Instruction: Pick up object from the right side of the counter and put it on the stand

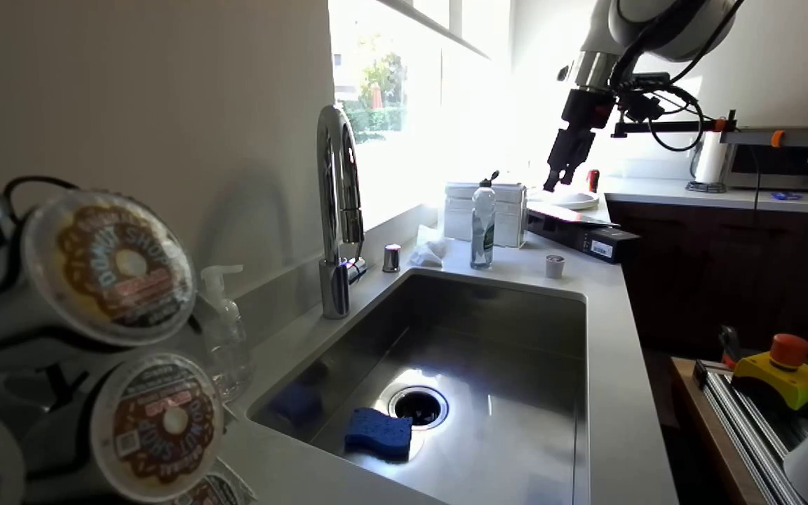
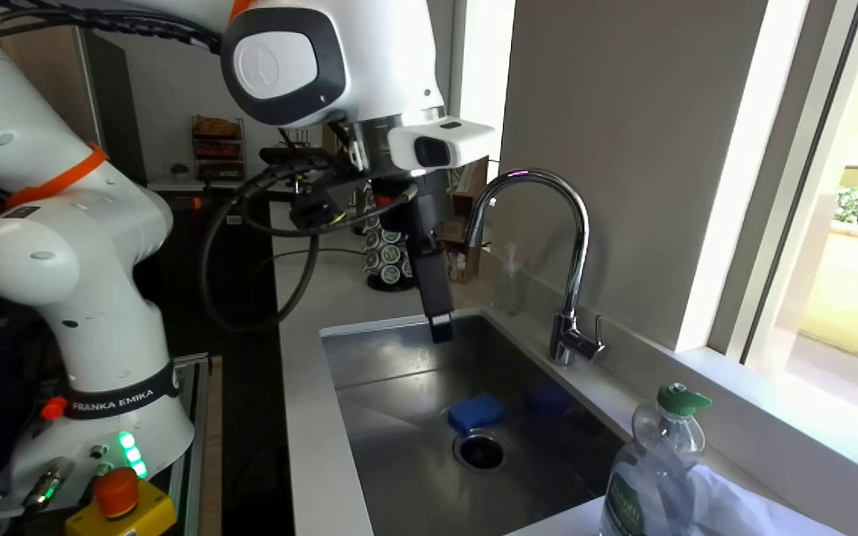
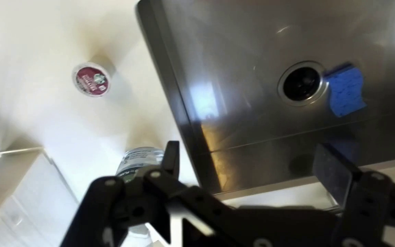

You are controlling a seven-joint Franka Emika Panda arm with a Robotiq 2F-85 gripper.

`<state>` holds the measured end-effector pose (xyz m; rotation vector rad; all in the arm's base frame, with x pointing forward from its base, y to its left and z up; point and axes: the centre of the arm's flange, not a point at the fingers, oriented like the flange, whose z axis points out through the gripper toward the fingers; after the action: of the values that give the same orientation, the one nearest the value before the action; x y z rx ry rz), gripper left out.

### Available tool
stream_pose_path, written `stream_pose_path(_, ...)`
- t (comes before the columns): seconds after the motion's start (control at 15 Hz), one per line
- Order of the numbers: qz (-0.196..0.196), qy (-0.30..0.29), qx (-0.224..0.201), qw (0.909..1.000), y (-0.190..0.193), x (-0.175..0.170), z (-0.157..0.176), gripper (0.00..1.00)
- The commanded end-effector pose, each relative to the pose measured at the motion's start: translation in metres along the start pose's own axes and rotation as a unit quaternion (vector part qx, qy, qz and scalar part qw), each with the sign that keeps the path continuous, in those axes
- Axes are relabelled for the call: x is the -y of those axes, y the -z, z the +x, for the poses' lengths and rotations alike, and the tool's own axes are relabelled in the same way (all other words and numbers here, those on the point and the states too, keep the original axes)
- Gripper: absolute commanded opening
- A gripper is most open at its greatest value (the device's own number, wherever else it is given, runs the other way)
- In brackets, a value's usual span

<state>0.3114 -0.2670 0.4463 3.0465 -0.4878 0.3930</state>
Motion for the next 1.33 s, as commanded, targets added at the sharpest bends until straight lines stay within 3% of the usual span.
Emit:
stream_pose_path(0.0,-0.047,0.035,-0.002,0.9983,-0.038,-0.036,0.010,1.00)
stream_pose_path(0.27,-0.096,0.073,0.018,0.9925,-0.073,-0.061,0.007,1.00)
stream_pose_path(0.6,-0.129,0.098,0.046,0.9857,-0.106,-0.077,0.001,1.00)
stream_pose_path(0.67,-0.111,0.085,0.038,0.9894,-0.092,-0.069,-0.002,1.00)
stream_pose_path(1.27,-0.124,0.100,0.046,0.9861,-0.109,-0.072,-0.006,1.00)
